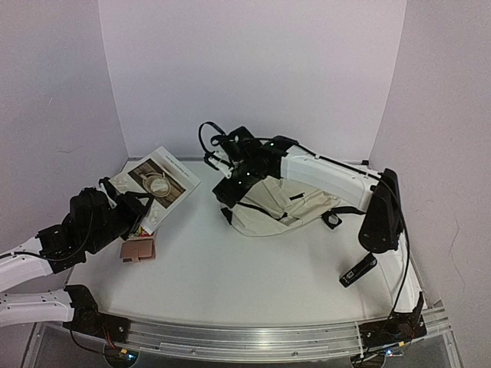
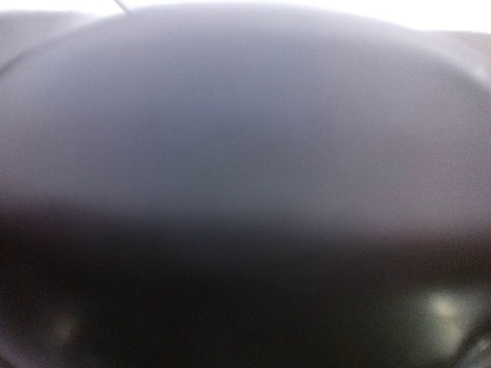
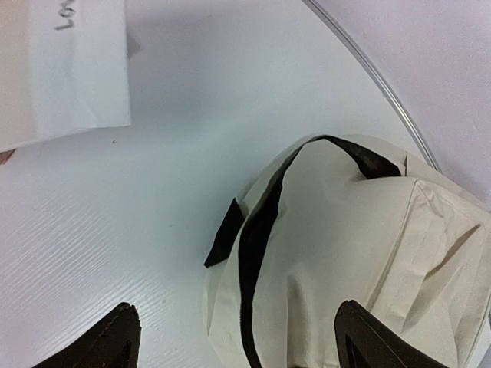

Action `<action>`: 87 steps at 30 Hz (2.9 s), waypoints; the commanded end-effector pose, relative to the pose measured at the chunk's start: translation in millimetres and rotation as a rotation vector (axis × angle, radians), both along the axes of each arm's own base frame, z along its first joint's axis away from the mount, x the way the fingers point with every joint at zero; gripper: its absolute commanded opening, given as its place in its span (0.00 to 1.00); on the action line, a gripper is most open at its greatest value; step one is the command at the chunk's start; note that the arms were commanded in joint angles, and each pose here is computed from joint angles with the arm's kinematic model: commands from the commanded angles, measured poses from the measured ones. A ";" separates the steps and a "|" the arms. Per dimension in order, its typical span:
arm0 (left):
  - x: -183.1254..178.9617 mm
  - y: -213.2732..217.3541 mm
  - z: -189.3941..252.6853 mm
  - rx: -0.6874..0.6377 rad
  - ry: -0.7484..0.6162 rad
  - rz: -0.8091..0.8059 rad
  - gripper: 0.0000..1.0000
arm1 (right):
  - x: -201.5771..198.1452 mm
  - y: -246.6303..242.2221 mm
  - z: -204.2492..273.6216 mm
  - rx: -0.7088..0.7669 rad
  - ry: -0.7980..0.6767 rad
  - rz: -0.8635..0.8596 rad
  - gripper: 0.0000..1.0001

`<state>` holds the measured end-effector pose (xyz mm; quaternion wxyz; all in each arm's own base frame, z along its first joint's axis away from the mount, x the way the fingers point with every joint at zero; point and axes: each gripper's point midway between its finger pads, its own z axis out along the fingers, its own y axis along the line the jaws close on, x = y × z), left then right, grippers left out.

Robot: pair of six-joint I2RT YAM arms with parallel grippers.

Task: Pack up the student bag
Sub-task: Pick up the book from the center of the board, then place the book in the student bag.

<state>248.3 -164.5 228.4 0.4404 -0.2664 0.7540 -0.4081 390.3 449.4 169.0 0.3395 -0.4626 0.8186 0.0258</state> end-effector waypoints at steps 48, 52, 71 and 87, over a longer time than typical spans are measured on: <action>-5.4 7.2 -25.5 -0.028 0.026 0.014 0.00 | -7.5 -50.8 -57.6 -0.433 -0.113 -0.010 0.72; -5.6 8.5 -20.2 -0.022 0.012 0.015 0.00 | 3.4 -59.7 -58.3 -0.495 -0.156 -0.028 0.69; -7.3 1.0 -27.4 -0.049 0.005 -0.023 0.00 | 30.4 -68.7 27.3 -0.306 -0.220 -0.098 0.00; -11.6 -111.2 -10.3 -0.217 -0.105 -0.512 0.00 | 13.1 -55.5 137.8 0.122 -0.170 -0.028 0.00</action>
